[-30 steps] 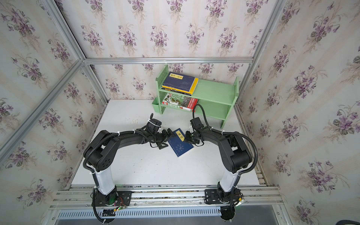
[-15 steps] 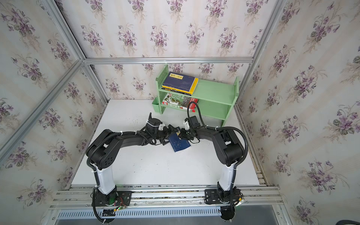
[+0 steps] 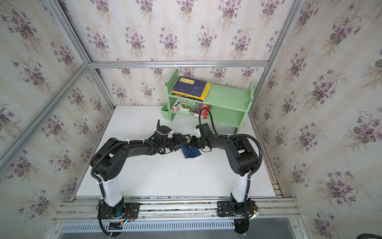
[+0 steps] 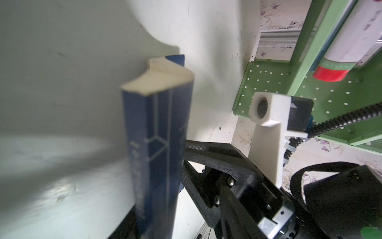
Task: Stacking books/files
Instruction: Pick up the book at the center of the table.
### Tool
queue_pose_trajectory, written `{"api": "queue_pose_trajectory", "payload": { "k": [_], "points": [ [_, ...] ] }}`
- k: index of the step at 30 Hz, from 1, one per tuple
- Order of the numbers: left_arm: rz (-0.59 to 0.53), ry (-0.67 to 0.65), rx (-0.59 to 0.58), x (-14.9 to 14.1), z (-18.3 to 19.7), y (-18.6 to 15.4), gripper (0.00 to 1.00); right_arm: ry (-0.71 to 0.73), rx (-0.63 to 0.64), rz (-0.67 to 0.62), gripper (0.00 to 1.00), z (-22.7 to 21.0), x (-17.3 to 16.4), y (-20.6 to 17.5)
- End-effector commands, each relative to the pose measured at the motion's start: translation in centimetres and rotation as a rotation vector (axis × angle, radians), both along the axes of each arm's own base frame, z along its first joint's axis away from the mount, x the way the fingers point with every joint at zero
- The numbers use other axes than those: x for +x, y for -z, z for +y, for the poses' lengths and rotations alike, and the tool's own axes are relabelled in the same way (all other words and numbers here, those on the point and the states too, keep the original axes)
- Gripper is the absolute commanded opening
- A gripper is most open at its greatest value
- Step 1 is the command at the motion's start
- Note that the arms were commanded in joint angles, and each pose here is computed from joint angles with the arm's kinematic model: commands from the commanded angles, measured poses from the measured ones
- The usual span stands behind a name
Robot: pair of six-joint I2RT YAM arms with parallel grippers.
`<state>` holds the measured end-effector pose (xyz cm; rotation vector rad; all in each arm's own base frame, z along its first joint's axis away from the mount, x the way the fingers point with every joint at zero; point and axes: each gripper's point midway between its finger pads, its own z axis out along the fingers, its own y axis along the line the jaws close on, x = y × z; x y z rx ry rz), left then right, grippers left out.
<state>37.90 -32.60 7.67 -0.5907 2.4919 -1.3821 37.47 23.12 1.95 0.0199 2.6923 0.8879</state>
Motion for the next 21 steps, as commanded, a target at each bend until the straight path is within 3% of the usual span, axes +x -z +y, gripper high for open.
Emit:
{"api": "queue_pose_trajectory", "payload": {
  "k": [1, 5, 12, 21],
  "points": [
    [-0.084, 0.017, -0.014, 0.8, -0.3, -2.2, 0.44, 0.024, -0.151, 0.28, 0.22, -2.8, -6.0, 3.6],
    [-0.106, 0.029, -0.016, 0.8, -0.5, -2.9, 0.39, 0.027, -0.126, 0.262, 0.23, -2.4, -5.3, 2.5],
    [-0.096, 0.045, -0.006, 0.8, -0.6, -2.8, 0.45, 0.039, -0.145, 0.215, 0.29, -3.1, -4.1, -0.1],
    [-0.069, 0.068, -0.008, 1.0, -1.3, -1.9, 0.39, 0.058, -0.209, 0.256, 0.31, -4.1, -4.6, 1.8]
  ]
}}
